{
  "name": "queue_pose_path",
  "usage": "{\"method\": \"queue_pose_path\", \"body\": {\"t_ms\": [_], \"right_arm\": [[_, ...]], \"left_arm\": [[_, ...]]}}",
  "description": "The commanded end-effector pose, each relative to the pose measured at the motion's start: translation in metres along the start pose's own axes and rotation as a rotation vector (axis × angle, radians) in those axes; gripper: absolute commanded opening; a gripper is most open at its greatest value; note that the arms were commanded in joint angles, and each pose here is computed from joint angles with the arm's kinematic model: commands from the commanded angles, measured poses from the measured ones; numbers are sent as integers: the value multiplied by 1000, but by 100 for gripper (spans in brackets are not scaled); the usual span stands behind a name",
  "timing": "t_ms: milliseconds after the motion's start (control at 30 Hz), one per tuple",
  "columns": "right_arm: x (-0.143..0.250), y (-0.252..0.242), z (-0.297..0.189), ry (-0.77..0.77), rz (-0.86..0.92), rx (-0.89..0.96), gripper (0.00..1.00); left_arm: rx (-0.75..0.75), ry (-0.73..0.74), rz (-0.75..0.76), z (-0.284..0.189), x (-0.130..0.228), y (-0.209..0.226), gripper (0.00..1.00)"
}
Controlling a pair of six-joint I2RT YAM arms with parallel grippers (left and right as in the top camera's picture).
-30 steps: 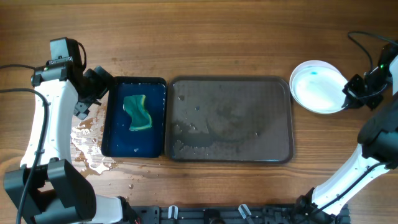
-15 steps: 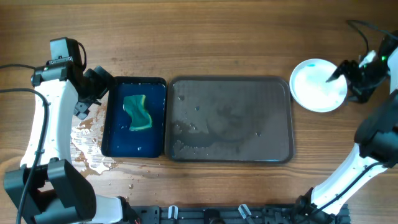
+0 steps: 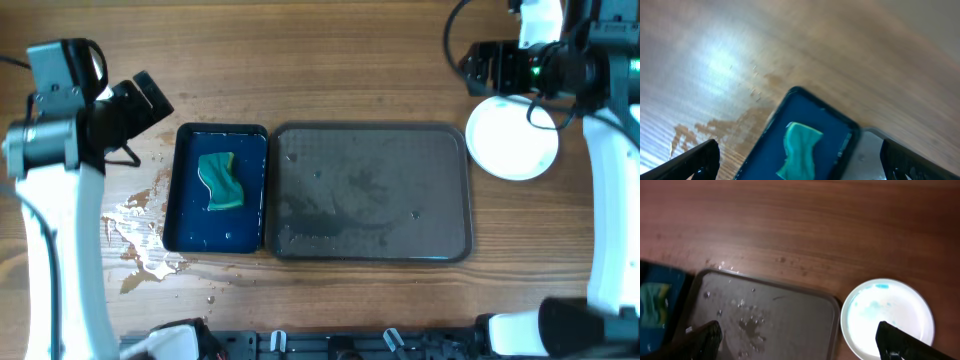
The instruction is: Clean dirty plates on tray and stack at the side
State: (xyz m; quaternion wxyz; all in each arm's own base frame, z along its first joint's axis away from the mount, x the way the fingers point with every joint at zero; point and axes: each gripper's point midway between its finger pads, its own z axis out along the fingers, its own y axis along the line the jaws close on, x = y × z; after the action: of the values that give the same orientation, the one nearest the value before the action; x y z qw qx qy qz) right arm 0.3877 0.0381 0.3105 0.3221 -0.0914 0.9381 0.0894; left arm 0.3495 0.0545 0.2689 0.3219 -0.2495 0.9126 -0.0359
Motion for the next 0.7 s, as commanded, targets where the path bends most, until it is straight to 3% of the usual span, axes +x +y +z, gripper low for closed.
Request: {"method": "queue_pose_path", "body": {"t_ms": [0,133,267,467,533,667], "right_arm": [[-6,26,-47,-98,-178,36,100],[-4,47,-102,-222,-304,94,99],[15,57,-153,-307,-332,121,100],[61,59,-196,-321,-205,113,100],[68,59,-199,-312,-200,110,100],[77,58,-192,-263,-178,105,100]], "left_arm": [[117,-167,240,-72,1,-35,100],[211,-345,410,-146,20,-55,100],[247,-421,423,-196,50,-35,100],[252,-374,357,-220,96,9,100],[259,-349,276,-222,106,19,100],[229,-290,276,-217,120,29,100]]}}
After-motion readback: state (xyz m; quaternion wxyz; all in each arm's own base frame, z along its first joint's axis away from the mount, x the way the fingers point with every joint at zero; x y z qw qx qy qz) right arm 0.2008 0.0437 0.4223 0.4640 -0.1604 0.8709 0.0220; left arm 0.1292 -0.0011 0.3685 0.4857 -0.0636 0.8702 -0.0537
